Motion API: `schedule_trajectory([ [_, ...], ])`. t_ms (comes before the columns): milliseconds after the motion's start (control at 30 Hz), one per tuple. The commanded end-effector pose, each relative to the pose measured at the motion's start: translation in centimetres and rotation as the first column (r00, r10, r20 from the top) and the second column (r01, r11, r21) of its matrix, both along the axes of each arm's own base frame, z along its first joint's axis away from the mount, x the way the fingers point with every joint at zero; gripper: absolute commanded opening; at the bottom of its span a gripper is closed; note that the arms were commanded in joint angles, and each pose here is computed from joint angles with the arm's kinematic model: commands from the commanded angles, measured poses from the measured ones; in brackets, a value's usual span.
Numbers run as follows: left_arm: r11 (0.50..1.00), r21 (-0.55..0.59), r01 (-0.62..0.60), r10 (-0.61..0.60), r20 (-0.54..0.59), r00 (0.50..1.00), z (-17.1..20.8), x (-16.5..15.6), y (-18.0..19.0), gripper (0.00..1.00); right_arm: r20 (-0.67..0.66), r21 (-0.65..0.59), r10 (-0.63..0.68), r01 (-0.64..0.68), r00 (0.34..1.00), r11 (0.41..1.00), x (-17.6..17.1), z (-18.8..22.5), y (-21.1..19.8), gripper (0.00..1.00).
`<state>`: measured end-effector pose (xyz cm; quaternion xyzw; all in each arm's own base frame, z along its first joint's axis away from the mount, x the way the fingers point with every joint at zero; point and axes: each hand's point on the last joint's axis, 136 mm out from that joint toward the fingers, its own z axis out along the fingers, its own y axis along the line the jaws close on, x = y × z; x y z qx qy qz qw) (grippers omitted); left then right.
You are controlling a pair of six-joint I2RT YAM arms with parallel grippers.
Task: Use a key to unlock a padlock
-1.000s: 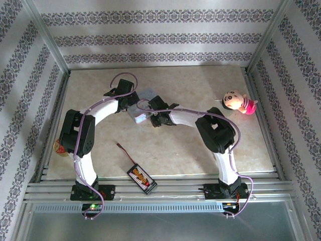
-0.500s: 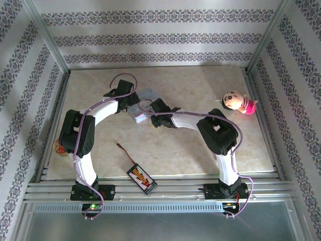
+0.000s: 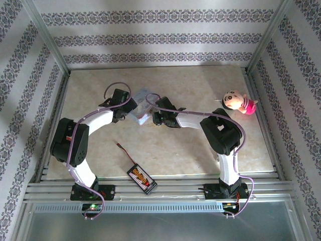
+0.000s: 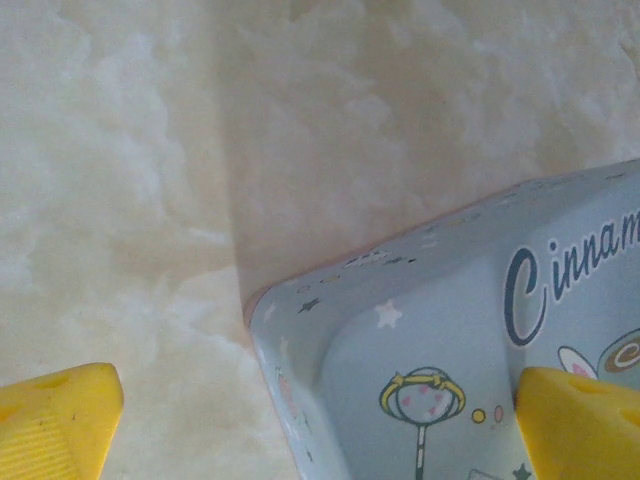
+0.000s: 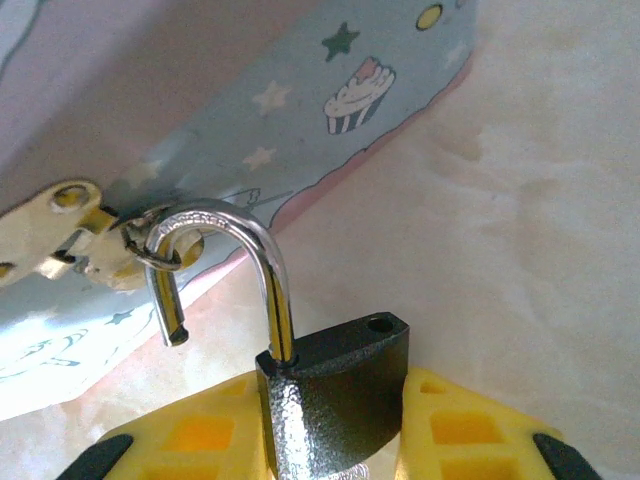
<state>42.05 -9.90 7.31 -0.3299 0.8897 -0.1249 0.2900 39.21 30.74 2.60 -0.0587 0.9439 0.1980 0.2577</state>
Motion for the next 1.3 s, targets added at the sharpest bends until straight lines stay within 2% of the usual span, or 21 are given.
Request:
schedule_trajectory([
  [0, 1.0, 0.006, -0.016, 0.017, -0.123, 0.992, -2.7, -3.1, 0.4, 0.99, -0.041, 0.091, -0.036, 0.039, 0.999, 0.995, 0.1, -0.8, 0.4, 0.01],
  [433, 1.0, -0.005, -0.014, 0.013, -0.133, 0.991, -3.5, -3.3, 0.0, 0.99, -0.079, 0.286, -0.086, 0.105, 0.993, 0.952, 1.2, 0.5, 2.1, 0.0],
  [767, 1.0, -0.004, -0.002, 0.001, -0.133, 0.991, -3.6, -3.2, -0.3, 0.99, -0.102, 0.381, -0.108, 0.139, 0.989, 0.914, 1.9, 0.8, 2.7, 0.01],
  [1267, 1.0, 0.004, -0.001, 0.002, -0.131, 0.991, -3.5, -3.2, -0.1, 0.99, -0.101, 0.456, -0.154, 0.183, 0.983, 0.871, 3.1, 1.4, 2.3, 0.0],
])
